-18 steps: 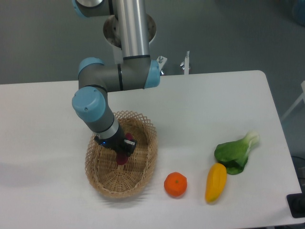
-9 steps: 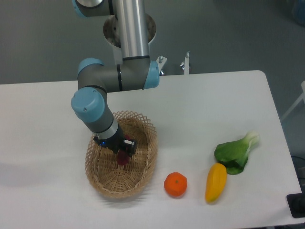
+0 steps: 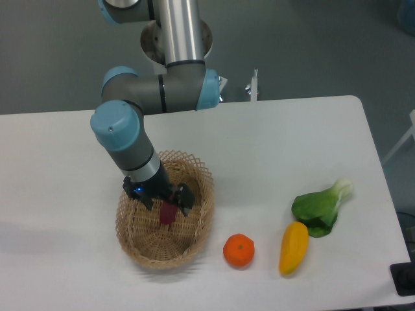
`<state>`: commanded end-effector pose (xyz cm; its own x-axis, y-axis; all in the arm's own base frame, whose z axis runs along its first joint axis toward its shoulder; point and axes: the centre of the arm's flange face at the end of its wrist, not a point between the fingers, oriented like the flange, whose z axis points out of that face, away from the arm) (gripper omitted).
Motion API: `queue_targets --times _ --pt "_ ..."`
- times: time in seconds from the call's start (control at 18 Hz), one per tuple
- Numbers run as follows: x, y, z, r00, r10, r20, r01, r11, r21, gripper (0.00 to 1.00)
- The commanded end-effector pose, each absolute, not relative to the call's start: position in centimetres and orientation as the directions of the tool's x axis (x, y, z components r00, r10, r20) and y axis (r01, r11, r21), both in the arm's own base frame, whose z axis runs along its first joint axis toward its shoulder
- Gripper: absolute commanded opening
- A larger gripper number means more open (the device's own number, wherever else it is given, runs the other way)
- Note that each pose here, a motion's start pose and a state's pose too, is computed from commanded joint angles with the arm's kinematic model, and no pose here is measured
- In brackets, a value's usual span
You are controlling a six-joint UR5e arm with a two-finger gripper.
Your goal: Place the sweet potato in the basket
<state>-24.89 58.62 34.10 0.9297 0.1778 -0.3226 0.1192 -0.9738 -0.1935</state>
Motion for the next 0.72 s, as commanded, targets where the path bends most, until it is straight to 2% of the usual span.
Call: queue_targets --times 0.22,0.44,0.72 --pt "-28.5 56.8 37.7 0.917 0.21 -0.339 0.146 -0.968 -0.204 1.0" --pt "-30.7 53.6 39.8 0.941 0.063 -0.334 0.032 -0.995 -0.097 1.0" --pt "-34.3 48.1 43.8 0.963 -0.044 -0.265 -0.075 -0.991 -0.109 1.0"
